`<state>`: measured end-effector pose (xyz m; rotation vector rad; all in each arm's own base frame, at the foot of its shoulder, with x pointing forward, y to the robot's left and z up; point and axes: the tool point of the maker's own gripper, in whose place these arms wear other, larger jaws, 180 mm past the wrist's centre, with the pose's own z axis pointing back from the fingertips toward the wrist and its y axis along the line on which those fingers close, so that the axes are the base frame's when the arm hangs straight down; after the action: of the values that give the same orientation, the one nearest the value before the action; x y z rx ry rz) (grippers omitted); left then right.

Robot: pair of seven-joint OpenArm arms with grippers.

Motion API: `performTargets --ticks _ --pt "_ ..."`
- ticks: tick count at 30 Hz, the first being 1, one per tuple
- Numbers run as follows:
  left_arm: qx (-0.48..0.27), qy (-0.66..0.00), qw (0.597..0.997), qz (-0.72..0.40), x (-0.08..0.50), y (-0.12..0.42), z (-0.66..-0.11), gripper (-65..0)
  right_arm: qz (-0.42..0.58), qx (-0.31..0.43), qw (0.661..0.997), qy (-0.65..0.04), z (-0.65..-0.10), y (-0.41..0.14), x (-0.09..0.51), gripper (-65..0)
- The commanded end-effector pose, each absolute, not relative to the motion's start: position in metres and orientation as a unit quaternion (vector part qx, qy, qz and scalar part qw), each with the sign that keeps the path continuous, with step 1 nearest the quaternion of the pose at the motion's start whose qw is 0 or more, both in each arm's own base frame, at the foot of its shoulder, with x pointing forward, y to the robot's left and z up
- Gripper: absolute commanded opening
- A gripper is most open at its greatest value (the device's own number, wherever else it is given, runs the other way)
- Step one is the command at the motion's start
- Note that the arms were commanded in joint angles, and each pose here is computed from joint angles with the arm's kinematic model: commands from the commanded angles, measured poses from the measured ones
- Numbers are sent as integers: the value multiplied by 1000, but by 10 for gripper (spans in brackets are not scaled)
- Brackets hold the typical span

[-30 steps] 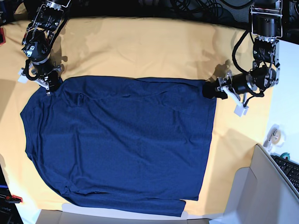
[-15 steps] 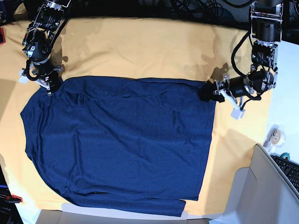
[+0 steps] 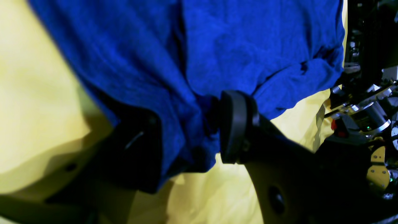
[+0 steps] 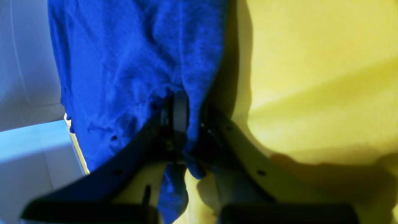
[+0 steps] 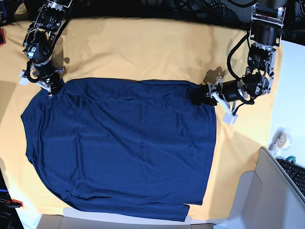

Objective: Fold the T-shirt properly
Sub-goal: 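Lift the collar edge and drag the shirt toward the arms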

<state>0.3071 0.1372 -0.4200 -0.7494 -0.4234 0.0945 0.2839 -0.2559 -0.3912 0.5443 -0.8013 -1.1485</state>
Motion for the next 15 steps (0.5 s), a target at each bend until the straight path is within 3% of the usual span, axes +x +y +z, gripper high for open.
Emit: performTargets --ticks 1,3,6,15 --pt "-346 -190 918 35 301 141 -426 -414 -515 283 728 -353 -386 -239 291 -650" --pt "-346 -192 918 34 301 141 -426 -478 -515 283 728 -353 -386 -239 291 -650" --pt "-346 -195 917 33 304 141 -424 -641 -515 283 728 -353 -386 -239 291 -650" --pt "-348 -238 907 -4 319 139 -390 -650 -491 279 730 -386 -361 -251 302 -650"
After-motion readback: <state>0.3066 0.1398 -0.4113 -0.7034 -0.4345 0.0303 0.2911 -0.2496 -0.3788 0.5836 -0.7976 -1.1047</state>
